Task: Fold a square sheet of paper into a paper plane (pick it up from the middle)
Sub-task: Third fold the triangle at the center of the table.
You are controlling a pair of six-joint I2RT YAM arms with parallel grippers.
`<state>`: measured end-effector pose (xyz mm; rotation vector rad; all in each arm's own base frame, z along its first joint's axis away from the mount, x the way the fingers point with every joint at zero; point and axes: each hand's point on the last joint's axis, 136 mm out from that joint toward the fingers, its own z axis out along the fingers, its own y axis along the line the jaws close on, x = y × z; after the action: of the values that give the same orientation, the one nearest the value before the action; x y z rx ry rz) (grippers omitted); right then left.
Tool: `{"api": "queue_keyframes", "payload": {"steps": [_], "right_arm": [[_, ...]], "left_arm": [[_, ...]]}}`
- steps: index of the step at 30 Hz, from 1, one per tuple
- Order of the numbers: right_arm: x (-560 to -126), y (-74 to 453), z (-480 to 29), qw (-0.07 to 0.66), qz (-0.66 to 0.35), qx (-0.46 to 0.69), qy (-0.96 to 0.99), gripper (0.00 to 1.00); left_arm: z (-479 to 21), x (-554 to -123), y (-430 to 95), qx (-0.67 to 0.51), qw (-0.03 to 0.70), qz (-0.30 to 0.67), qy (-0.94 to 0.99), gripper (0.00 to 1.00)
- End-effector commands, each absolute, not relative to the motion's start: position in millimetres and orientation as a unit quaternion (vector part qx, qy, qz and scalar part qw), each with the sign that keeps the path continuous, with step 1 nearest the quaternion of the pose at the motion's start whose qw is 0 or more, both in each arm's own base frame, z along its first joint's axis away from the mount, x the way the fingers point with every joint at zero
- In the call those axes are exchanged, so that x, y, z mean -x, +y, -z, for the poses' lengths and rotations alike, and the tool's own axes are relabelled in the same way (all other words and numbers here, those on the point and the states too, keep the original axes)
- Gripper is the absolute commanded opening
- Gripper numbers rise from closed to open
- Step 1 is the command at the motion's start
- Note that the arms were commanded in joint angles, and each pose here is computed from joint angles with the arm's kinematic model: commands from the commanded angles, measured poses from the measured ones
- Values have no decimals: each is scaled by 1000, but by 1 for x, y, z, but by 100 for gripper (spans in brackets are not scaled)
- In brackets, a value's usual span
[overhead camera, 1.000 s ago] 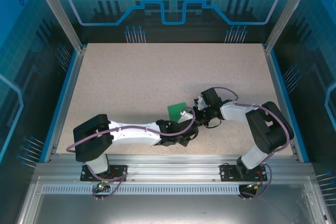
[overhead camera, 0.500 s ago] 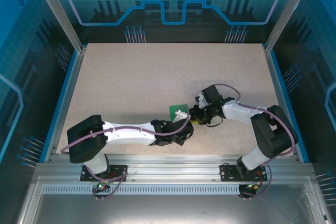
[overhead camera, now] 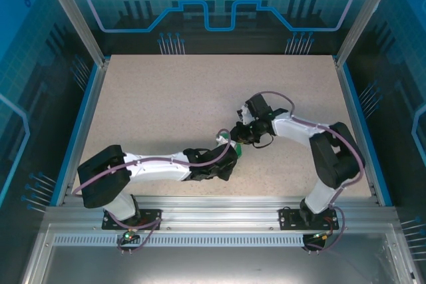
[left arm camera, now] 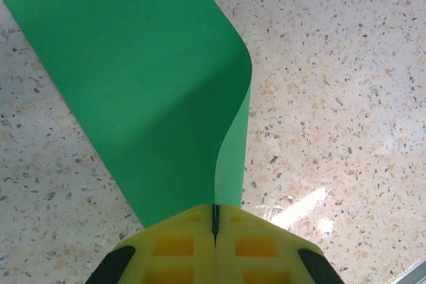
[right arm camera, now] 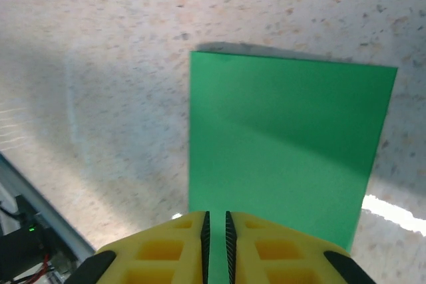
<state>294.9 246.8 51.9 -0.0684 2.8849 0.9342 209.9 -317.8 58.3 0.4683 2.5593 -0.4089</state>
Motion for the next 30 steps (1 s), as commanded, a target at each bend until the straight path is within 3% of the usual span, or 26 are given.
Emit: {"api": "queue_keyframes", "payload": {"steps": [1,12,30], "right_arm": [[-288,246,-29,19,-272,42,961,15],[-286,242,4,-8,-226,59,972,13],[-284,245,2,-10,-230,60,971,14]], "left_arm": [[-64,-210,-315,-183,253,163,936,0],[-57,-216,-310,-181,226,187,939,0],[-39,-233,-293,-160,203,186,948,0]]}}
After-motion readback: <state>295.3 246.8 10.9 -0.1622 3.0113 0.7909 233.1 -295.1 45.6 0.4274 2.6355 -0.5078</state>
